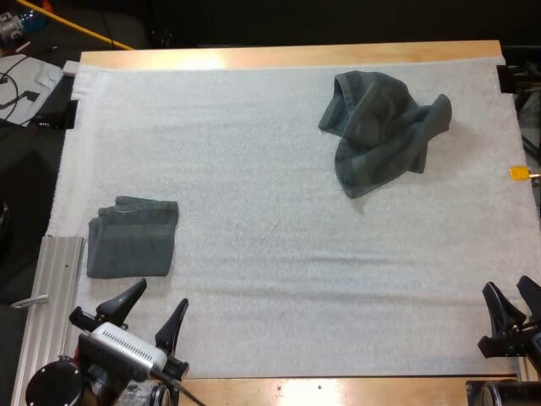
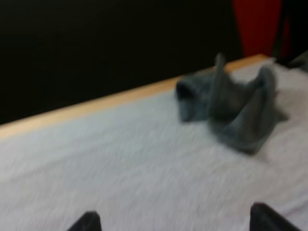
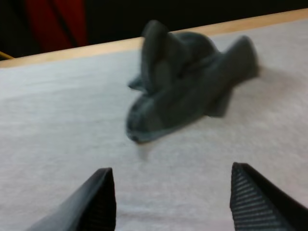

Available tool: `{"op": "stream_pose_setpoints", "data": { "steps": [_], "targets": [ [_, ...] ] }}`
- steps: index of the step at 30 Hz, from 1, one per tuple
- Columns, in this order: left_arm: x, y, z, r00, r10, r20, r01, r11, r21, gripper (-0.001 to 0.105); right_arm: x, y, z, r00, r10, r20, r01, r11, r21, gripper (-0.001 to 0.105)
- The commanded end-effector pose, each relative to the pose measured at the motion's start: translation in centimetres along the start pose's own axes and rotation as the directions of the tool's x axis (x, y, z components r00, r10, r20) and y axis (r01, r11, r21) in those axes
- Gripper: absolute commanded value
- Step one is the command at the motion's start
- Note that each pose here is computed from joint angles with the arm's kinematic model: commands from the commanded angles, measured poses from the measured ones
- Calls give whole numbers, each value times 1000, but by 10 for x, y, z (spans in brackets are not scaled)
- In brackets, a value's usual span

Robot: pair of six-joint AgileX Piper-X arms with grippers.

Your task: Pick towel from pile, fold and stack

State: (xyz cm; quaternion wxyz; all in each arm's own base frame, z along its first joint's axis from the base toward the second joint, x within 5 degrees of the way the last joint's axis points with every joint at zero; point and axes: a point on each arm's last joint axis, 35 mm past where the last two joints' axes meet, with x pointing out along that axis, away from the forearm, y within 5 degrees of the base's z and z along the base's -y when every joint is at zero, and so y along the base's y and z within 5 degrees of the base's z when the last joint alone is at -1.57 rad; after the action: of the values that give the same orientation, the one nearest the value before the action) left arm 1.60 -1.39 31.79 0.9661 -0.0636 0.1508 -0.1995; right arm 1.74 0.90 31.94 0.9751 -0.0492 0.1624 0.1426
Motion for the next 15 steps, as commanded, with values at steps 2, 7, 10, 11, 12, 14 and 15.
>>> {"op": "stream_pose_setpoints", "data": {
  "steps": [2,7,10,11,12,14,15],
  "targets": [
    [-6,-6,16,994,-99,43,98,995,25,61,-4,2,19,994,101,27,-101,995,-12,52],
    [1,-8,32,977,-212,10,212,977,29,61,-1,1,38,986,168,14,-168,986,-7,53],
    [7,-10,40,965,-262,-13,262,965,27,61,4,-1,47,981,194,7,-194,981,-1,53],
    [9,-10,42,961,-277,-21,278,960,28,61,7,-2,50,980,201,-3,-201,980,8,53],
    [11,-11,44,957,-288,-29,289,957,30,61,9,-3,53,979,205,-1,-205,979,11,54],
    [16,-11,48,951,-305,-49,307,951,25,61,15,-5,59,977,213,-2,-213,977,24,54],
    [19,-11,51,948,-314,-58,316,949,22,61,20,-6,62,976,219,-4,-219,975,31,54]
  ]
}}
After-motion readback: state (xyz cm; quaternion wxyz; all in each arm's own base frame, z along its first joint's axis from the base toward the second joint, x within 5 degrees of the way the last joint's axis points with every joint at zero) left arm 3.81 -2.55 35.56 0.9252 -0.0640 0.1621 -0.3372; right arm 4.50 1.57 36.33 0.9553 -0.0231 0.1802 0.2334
